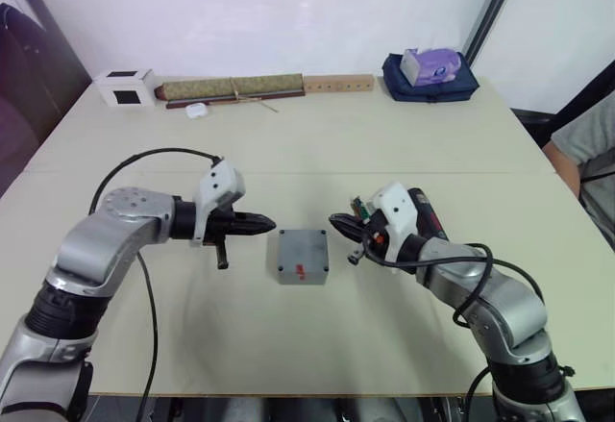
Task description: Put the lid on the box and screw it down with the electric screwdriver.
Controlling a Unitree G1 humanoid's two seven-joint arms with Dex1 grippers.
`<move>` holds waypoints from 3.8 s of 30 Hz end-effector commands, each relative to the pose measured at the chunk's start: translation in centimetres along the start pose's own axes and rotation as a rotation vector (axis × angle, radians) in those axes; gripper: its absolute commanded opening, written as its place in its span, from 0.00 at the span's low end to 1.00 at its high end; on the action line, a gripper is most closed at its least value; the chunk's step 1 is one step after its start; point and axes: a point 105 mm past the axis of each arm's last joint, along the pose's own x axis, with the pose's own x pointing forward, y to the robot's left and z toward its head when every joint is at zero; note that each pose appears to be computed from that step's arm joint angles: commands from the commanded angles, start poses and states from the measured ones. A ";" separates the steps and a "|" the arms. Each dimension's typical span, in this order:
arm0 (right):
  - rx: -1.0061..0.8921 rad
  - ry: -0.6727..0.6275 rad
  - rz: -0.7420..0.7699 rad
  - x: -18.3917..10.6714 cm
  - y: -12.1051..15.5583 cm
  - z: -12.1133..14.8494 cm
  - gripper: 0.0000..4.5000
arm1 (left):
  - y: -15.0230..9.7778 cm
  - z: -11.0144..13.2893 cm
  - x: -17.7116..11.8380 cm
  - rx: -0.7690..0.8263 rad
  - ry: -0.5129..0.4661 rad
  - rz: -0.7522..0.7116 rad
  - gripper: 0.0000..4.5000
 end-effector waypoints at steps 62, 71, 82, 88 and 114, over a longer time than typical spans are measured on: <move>-0.062 -0.028 0.012 0.6 0.5 -0.3 0.00 | -0.3 0.9 0.6 0.061 -0.032 -0.004 0.00; -0.080 -0.031 0.022 0.6 0.5 -0.2 0.00 | -0.3 0.9 0.7 0.070 -0.030 0.001 0.00; -0.133 0.022 0.042 0.7 1.0 -1.5 0.00 | -0.3 0.9 0.6 0.064 -0.031 -0.001 0.00; -0.147 0.022 0.030 0.5 0.5 -1.3 0.40 | -0.2 1.1 0.8 0.066 -0.037 -0.003 0.00; 0.366 0.583 -0.257 -12.3 -12.0 1.1 0.99 | -4.4 5.3 1.4 0.278 -0.074 -0.275 0.00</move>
